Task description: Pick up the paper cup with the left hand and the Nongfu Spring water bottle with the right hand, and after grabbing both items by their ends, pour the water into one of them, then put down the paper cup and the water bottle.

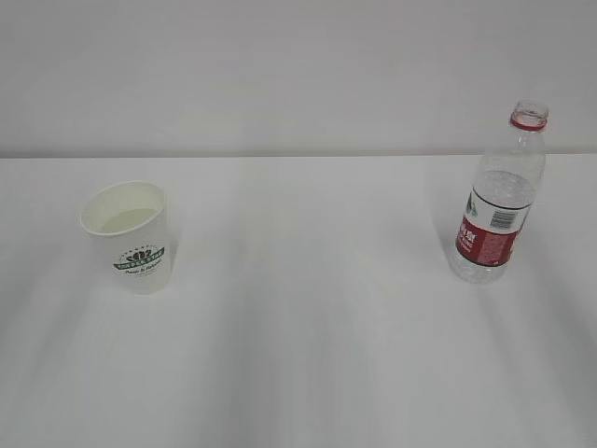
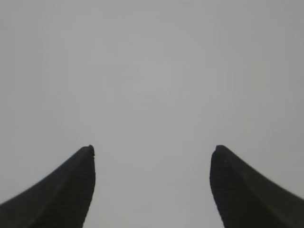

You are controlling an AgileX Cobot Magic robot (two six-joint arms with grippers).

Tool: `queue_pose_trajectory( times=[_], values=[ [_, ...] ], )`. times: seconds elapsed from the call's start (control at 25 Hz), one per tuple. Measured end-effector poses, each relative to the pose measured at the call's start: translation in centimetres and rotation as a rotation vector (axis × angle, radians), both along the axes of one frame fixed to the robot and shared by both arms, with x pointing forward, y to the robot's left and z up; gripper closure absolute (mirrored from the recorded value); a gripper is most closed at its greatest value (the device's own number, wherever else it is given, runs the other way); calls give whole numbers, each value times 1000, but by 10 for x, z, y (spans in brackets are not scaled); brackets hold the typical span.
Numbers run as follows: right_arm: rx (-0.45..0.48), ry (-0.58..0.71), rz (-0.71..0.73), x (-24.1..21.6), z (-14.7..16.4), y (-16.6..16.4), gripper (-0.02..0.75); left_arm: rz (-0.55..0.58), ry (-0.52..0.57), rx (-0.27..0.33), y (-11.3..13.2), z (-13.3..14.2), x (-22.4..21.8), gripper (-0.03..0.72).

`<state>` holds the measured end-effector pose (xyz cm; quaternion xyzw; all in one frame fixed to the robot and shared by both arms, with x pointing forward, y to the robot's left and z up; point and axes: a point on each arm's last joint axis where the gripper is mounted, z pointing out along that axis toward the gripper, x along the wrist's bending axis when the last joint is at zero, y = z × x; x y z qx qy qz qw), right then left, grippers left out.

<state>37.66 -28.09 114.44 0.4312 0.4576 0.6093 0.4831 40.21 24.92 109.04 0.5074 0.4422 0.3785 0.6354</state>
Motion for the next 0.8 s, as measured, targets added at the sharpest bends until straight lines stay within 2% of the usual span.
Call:
queue_pose_trajectory(
  times=[0.8],
  values=[
    [-3, 127, -71, -40, -6, -10, 170, 14, 63, 26, 17, 9, -50, 139]
  ],
)
